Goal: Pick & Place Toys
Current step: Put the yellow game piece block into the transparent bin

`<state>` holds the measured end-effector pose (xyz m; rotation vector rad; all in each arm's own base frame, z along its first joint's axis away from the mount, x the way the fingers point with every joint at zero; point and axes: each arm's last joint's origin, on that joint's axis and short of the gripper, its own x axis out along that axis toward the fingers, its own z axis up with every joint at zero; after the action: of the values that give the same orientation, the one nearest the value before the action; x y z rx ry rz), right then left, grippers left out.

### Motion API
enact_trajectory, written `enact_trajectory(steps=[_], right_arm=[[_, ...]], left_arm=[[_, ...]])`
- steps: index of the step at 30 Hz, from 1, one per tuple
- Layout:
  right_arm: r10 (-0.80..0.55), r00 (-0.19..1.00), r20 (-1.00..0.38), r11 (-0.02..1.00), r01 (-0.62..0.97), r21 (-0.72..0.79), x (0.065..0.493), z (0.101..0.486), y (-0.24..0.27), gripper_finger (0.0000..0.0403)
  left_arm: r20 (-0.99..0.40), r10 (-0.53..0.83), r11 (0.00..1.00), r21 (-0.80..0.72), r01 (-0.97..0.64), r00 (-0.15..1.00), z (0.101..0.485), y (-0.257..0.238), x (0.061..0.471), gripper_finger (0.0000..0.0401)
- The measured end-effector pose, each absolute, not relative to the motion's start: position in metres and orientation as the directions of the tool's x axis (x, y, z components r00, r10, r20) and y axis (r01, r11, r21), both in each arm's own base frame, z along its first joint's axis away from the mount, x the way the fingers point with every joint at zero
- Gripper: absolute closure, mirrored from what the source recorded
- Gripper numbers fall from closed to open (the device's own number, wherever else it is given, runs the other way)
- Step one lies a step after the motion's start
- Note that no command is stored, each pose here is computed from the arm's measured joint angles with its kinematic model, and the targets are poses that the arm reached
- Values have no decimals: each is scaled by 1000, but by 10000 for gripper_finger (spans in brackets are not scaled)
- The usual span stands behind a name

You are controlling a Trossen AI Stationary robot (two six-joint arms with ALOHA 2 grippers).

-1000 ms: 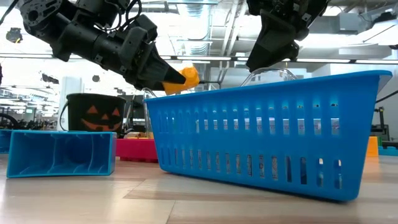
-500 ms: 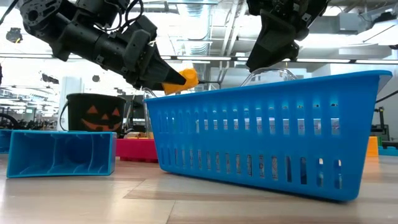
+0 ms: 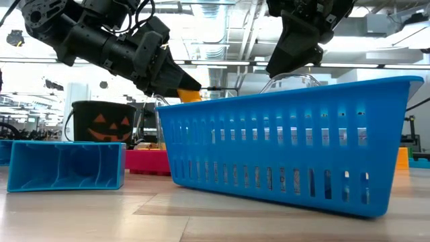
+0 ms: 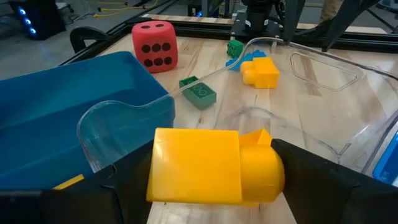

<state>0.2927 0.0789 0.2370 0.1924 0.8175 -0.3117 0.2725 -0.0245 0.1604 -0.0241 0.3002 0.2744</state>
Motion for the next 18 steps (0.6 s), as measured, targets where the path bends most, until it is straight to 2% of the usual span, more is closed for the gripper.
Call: enact_trajectory(steps=[18], right_arm=[[-198, 642, -741, 937, 345, 48, 293, 237, 79, 267]], left_arm=[[-296, 242, 970, 41, -240, 924, 160, -30, 272, 111]])
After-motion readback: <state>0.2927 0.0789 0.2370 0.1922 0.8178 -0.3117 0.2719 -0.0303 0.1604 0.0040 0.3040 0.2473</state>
